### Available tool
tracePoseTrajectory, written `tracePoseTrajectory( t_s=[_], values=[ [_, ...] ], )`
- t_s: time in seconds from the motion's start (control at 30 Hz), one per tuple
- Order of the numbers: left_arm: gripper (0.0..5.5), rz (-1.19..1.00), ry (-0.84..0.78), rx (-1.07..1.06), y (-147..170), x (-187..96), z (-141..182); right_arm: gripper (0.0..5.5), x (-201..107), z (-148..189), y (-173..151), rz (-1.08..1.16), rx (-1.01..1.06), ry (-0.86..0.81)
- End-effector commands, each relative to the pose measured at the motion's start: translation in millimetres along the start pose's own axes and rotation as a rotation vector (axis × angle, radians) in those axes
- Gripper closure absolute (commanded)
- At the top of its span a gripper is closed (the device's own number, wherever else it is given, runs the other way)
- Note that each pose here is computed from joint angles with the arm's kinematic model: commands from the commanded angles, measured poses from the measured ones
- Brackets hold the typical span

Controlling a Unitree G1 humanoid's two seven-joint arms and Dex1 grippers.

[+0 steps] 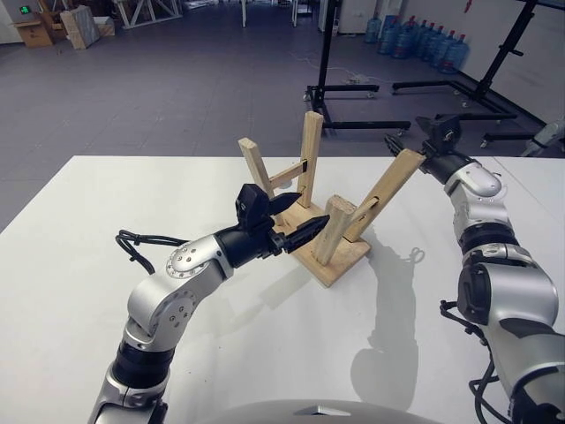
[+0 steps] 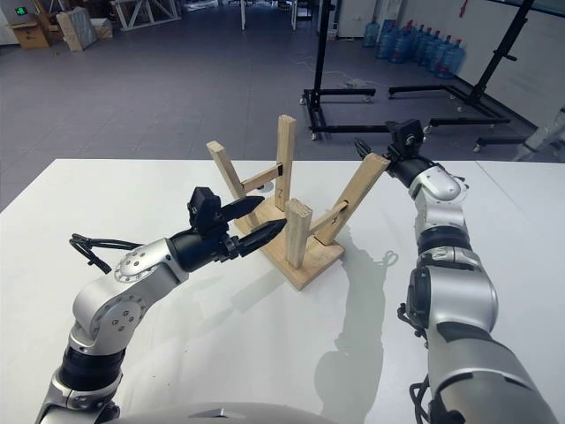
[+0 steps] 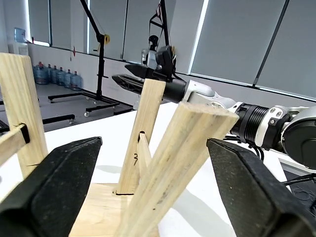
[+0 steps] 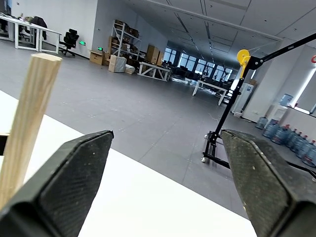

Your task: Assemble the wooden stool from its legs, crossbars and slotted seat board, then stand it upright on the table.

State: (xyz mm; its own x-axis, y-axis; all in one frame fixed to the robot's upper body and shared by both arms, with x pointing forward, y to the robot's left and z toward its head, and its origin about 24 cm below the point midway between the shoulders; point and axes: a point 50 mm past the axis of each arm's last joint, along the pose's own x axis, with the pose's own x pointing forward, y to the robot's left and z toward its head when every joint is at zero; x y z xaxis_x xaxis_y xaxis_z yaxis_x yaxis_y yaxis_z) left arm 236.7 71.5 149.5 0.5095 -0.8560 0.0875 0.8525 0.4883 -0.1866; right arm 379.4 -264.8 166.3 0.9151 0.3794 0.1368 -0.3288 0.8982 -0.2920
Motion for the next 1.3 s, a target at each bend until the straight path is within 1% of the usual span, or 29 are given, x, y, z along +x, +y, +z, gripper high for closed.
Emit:
tracePoseTrajectory(
  t_s=[0.03, 0.23, 0.43, 0.63, 0.8, 0.9, 1.0, 1.03, 1.13, 1.3],
  values=[
    [1.61, -0.015, 0.017, 0.009, 5, 12, -3, 1.48, 3, 0, 10, 0.037, -0.011, -0.028],
    [1.61, -0.021, 0.024, 0.018, 6, 15, -6, 1.48, 6, 2, 24, 0.075, -0.069, -0.060],
    [1.61, -0.019, 0.027, 0.035, 8, 15, -5, 1.48, 6, 6, 51, 0.186, -0.149, -0.119],
    [1.61, -0.028, 0.030, 0.042, 7, 18, -6, 1.48, 7, 14, 63, 0.216, -0.147, -0.161],
    [1.61, -0.018, 0.050, 0.040, 8, 19, -12, 1.48, 8, 29, 88, 0.286, -0.137, -0.216],
    [1.61, -0.010, 0.033, 0.049, 8, 21, -8, 1.48, 2, 21, 101, 0.344, -0.149, -0.171],
    [1.61, 0.000, 0.010, 0.054, 10, 20, -4, 1.48, -10, 3, 110, 0.401, -0.181, -0.091],
    [1.61, 0.005, 0.006, 0.055, 10, 19, -2, 1.48, -14, -1, 112, 0.412, -0.163, -0.073],
    [1.61, 0.014, 0.001, 0.059, 12, 17, 0, 1.48, -20, -5, 111, 0.400, -0.115, -0.050],
    [1.61, 0.021, -0.003, 0.067, 14, 16, 2, 1.48, -25, -6, 112, 0.404, -0.122, -0.032]
  ],
)
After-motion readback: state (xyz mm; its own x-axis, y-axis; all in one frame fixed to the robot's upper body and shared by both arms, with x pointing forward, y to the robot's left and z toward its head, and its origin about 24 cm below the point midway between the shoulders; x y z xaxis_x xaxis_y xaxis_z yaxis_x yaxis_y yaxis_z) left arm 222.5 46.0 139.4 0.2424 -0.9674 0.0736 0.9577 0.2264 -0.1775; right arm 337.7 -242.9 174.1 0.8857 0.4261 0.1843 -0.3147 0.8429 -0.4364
